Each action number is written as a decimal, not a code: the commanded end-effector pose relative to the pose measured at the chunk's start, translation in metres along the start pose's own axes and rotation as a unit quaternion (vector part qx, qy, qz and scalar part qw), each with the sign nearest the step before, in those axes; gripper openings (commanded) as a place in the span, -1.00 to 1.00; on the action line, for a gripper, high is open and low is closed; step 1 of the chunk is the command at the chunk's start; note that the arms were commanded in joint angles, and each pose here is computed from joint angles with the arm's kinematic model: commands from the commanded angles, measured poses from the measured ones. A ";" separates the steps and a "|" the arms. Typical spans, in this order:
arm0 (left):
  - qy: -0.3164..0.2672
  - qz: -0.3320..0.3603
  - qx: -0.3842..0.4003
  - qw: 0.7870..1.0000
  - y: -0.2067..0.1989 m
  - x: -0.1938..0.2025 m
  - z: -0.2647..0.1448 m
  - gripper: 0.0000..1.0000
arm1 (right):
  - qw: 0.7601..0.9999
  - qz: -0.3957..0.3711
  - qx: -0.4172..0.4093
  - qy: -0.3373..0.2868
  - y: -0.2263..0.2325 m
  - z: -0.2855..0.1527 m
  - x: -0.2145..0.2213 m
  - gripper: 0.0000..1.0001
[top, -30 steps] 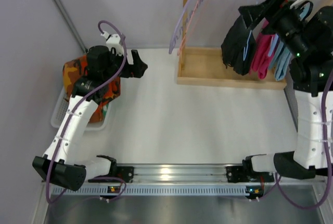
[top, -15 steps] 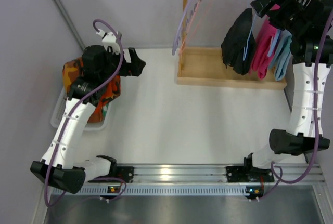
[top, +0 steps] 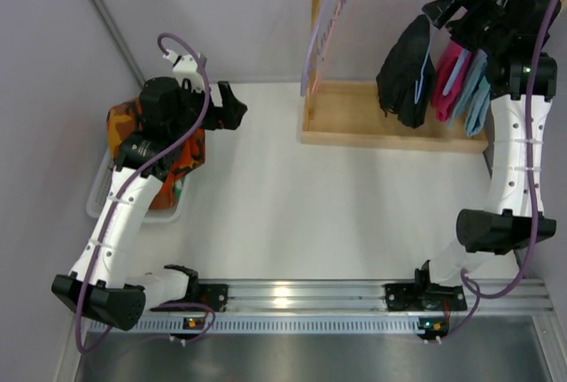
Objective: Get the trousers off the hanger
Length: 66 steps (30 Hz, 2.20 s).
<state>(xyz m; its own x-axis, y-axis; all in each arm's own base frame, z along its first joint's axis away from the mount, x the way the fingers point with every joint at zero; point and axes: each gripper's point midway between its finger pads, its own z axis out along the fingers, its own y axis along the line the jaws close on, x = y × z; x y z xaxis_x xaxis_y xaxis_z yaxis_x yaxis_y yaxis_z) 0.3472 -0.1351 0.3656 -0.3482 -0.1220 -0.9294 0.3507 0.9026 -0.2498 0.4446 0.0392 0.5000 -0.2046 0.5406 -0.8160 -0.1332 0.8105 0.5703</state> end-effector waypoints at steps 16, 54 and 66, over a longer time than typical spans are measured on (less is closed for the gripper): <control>-0.026 0.007 0.033 0.999 -0.015 -0.019 -0.005 0.96 | 0.985 0.086 -0.148 0.024 0.045 0.030 0.011 0.01; -0.161 0.043 0.072 0.983 -0.026 -0.038 -0.027 0.97 | 0.894 0.059 -0.444 0.004 0.163 -0.093 -0.006 -1.00; -0.150 0.186 0.203 0.950 -0.071 0.027 -0.021 0.97 | 0.875 0.051 -0.472 0.089 0.163 -0.150 0.046 -1.00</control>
<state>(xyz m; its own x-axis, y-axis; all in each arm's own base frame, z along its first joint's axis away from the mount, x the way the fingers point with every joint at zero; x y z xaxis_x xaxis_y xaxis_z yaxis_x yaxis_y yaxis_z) 0.3075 -0.1746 0.3513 -0.0384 -0.0201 -0.9991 0.6499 0.7589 -0.0402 0.3253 0.1546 0.5297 -0.5615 0.5353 -0.6310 -0.6543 0.1795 0.7346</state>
